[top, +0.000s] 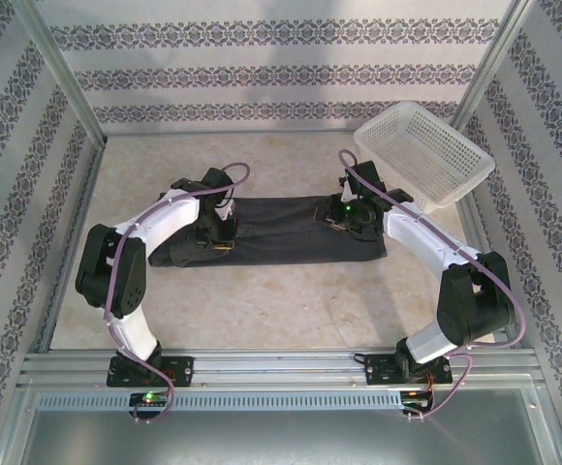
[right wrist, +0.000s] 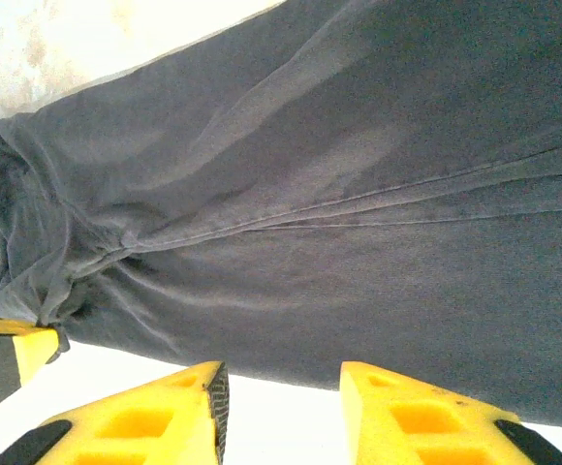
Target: Fold and stack the t-shirts
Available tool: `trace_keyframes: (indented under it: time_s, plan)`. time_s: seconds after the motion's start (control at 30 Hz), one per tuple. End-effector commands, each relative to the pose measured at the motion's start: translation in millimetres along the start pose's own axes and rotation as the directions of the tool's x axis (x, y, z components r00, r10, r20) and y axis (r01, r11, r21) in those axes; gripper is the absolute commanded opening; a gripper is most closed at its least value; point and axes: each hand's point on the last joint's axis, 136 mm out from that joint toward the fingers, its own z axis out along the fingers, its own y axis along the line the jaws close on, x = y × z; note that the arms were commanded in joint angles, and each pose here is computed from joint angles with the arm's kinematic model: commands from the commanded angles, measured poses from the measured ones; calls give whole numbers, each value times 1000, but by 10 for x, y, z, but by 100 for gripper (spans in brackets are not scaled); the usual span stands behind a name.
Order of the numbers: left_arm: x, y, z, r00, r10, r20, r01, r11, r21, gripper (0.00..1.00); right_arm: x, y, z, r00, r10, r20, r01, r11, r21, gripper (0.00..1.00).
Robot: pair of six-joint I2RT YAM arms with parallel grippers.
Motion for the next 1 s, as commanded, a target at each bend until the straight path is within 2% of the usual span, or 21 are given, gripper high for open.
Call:
trace_keyframes:
  time_s: [0.0, 0.13, 0.3, 0.33, 0.4, 0.43, 0.47, 0.57, 0.7, 0.77, 0.87, 0.97]
  plan:
    - [184, -175, -6, 978, -146, -152, 163, 981, 107, 0, 48, -16, -62, 1000, 10, -6, -10, 1000, -15, 37]
    - [171, -294, 1, 954, -214, -209, 249, 955, 160, 0, 82, -47, -74, 1000, 13, -8, -13, 1000, -15, 36]
    - [89, -413, -38, 938, -265, -226, 313, 926, 213, 1, 112, -80, -71, 1000, 19, -11, -19, 1000, -13, 36]
    - [89, -403, -29, 936, -271, -226, 318, 925, 207, 11, 121, -86, -62, 1000, 21, -15, -21, 1000, -14, 36]
    - [127, -276, -6, 935, -281, -219, 314, 940, 135, 36, 130, -86, -52, 1000, 23, -21, -23, 1000, -16, 37]
    - [154, -202, 3, 933, -288, -214, 315, 943, 103, 43, 130, -80, -47, 999, 23, -23, -23, 1000, -19, 36]
    - [177, -137, 2, 930, -299, -212, 322, 943, 81, 45, 132, -83, -48, 999, 24, -24, -24, 1000, -18, 37]
    - [239, 121, -72, 928, -336, -160, 339, 941, -8, 47, 141, -88, -50, 999, 22, -26, -23, 1000, -16, 36]
    - [266, 559, -262, 912, -409, -19, 406, 908, -102, 47, 141, -92, -44, 999, 23, -25, -23, 1000, -15, 36]
    - [232, 781, -347, 884, -465, 50, 467, 880, -82, 45, 145, -82, -30, 999, 17, -28, -18, 1000, -19, 36]
    - [12, 1091, -438, 835, -525, 166, 527, 849, 36, 43, 144, -22, -13, 1000, -6, -25, 5, 999, -43, 37]
    - [-223, 1428, -427, 773, -589, 237, 577, 807, 125, 42, 151, 65, 10, 999, -35, -28, 32, 996, -86, 38]
